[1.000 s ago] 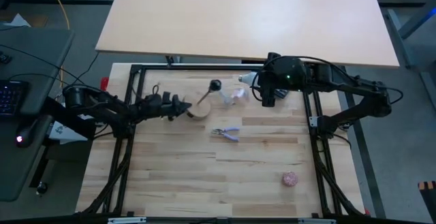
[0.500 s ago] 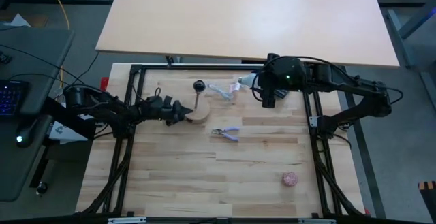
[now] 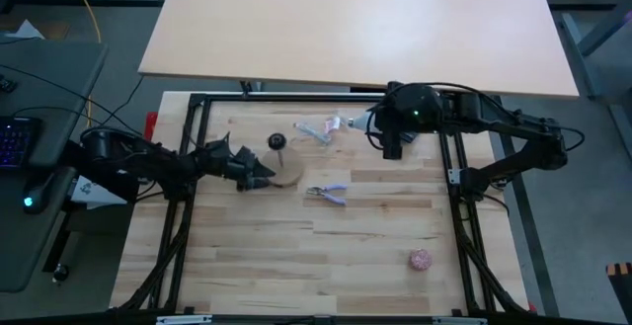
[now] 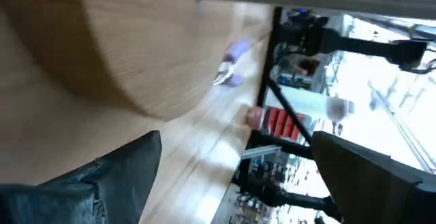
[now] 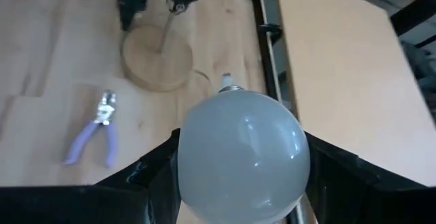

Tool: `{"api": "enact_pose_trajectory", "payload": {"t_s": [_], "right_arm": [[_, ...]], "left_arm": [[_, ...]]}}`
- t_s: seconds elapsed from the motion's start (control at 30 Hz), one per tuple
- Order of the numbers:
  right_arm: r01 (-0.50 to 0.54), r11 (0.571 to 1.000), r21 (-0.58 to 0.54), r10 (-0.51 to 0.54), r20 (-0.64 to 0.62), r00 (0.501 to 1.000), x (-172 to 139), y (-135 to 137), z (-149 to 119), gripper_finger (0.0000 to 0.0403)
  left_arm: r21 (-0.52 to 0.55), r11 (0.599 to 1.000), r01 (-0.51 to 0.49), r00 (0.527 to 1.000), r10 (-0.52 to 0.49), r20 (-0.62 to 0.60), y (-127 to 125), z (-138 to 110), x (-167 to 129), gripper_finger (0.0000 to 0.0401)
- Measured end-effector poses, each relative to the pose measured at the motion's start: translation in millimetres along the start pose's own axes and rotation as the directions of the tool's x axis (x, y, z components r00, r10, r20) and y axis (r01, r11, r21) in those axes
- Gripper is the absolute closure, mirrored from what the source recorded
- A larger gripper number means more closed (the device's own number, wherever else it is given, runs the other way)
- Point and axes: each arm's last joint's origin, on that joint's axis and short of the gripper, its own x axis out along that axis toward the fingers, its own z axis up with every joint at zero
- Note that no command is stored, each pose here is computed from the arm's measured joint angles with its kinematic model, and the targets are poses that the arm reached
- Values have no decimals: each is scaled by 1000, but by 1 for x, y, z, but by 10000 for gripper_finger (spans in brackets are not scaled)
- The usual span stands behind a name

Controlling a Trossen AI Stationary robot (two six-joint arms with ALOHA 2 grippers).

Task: Screw lightbulb
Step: Remove the light bulb from the lamp socket

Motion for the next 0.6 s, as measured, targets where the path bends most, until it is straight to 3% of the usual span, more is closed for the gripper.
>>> {"api": "enact_pose_trajectory", "payload": {"t_s": [0.13, 0.23, 0.37, 0.6], "right_arm": [[-56, 998, 37, 57, -28, 998, 0, 3, -4, 162], [-130, 987, 93, 140, -109, 984, 0, 7, -13, 162], [-244, 948, 203, 277, -158, 948, 10, 17, -24, 162], [-391, 867, 308, 480, -305, 823, 60, 80, -77, 162]], "left_arm": [[47, 998, 44, 997, -47, 64, -7, 1, -3, 32], [155, 982, 105, 984, -125, 127, -17, 2, -7, 32], [344, 906, 248, 936, -315, 154, -39, -1, -15, 32], [434, 814, 387, 836, -508, 206, -62, -11, -32, 32]]}}
